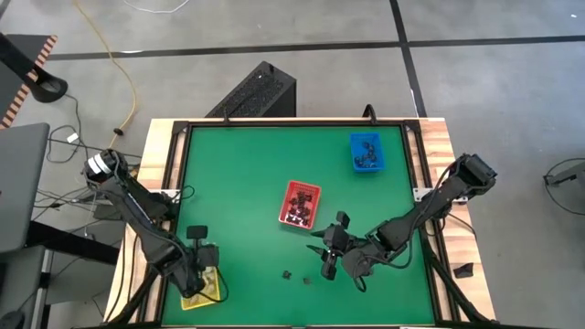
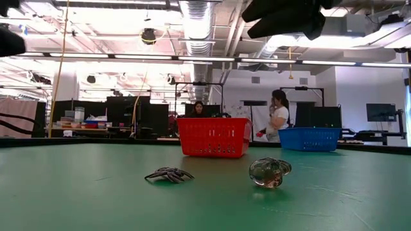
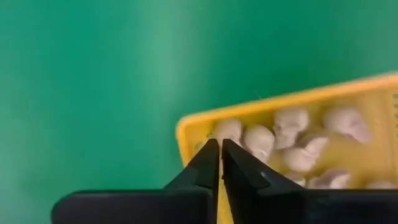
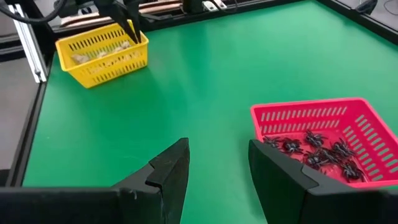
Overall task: Sort Halloween decoration
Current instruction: Put the black skull toy into the blue bin
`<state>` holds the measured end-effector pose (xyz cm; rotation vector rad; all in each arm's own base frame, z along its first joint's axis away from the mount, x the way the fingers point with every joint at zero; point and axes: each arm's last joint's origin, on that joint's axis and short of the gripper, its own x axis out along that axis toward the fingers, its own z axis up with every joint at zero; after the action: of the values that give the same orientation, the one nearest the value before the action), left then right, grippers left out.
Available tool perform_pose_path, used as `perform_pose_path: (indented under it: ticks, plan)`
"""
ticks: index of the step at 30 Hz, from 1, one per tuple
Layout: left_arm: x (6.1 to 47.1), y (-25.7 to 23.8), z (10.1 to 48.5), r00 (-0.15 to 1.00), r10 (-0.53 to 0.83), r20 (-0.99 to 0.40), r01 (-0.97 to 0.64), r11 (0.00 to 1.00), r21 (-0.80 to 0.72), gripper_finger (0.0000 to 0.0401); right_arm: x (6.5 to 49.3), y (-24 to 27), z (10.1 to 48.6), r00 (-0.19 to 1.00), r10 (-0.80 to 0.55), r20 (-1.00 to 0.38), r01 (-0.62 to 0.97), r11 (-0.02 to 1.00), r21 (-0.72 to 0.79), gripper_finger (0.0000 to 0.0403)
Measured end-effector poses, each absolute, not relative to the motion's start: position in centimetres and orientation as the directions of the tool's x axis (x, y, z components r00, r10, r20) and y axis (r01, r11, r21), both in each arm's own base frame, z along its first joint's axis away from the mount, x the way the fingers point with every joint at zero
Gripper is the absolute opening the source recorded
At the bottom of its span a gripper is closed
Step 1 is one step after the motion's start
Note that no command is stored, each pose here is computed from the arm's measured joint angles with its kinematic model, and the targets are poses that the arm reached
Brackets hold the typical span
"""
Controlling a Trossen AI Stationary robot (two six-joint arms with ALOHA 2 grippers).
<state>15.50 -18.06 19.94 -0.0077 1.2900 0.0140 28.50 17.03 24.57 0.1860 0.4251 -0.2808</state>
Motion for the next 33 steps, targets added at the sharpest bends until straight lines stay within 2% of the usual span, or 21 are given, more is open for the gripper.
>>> perform_pose_path:
  ticks: [5, 10, 23, 27, 33]
  plan:
    - [16.4, -17.3, 19.9, 0.279, 0.027, -0.960, -0.011, 1.000, 0.025, 0.0002, 28.4, 17.0, 24.4, 0.867, -0.233, -0.441, 0.308, 0.945, 0.107, 0.0195]
    - [17.2, -17.1, 19.0, 0.201, -0.002, -0.980, 0.036, 0.999, 0.005, 0.0000, 28.4, 17.0, 24.4, 0.866, -0.233, -0.443, 0.309, 0.945, 0.105, 0.0195]
    - [18.1, -16.9, 18.9, 0.261, 0.018, -0.965, 0.119, 0.992, 0.051, 0.0000, 28.6, 16.4, 24.2, 0.853, -0.226, -0.470, 0.330, 0.932, 0.152, 0.0195]
    - [18.3, -17.1, 18.9, 0.281, 0.006, -0.960, 0.150, 0.987, 0.050, 0.0000, 28.7, 15.1, 23.5, 0.800, -0.287, -0.527, 0.429, 0.888, 0.167, 0.0195]
    - [18.3, -16.9, 20.6, 0.323, 0.015, -0.946, 0.150, 0.986, 0.067, 0.0000, 28.5, 10.8, 22.0, 0.609, -0.430, -0.667, 0.659, 0.743, 0.122, 0.0168]
